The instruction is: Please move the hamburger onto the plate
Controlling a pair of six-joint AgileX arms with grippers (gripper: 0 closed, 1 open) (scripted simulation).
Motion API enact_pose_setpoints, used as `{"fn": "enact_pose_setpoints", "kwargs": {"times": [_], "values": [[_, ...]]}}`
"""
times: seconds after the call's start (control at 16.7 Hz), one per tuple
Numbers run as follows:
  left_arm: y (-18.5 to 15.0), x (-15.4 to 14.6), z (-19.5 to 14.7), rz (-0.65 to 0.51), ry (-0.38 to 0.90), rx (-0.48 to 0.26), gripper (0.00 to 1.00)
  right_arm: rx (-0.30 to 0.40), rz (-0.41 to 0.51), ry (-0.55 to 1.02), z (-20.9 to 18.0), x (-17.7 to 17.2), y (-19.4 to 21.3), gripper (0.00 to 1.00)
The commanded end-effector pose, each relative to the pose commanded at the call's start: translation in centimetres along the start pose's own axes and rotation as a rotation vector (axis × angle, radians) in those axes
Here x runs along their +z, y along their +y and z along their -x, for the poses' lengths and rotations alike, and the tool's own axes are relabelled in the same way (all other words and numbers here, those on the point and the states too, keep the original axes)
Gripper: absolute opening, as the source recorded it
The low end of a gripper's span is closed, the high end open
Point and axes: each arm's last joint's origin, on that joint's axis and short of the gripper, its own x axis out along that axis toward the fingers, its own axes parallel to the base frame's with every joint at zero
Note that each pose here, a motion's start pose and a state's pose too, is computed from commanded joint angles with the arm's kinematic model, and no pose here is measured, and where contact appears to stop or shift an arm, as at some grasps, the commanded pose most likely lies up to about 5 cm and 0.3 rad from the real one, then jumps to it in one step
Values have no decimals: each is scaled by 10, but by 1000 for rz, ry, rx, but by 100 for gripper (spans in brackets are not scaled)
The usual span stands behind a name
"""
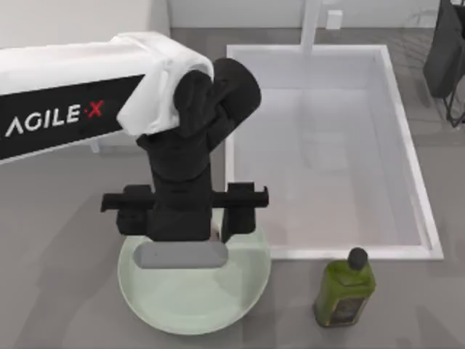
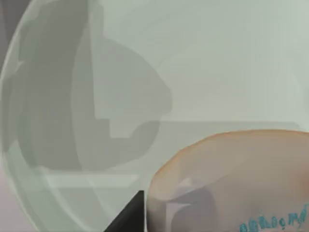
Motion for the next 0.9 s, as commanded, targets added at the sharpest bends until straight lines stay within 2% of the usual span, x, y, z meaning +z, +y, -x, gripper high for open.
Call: {"fn": "enact_pose_setpoints", "kwargs": {"times": [0.3, 0.54, 0.9], "values": [[1, 0, -34, -2, -1, -2, 0, 0, 0, 0, 0, 0, 0, 100], [1, 0, -35, -3, -1, -2, 0, 0, 0, 0, 0, 0, 0, 100], [1, 0, -35, -3, -1, -2, 45, 0, 0, 0, 0, 0, 0, 100]]}}
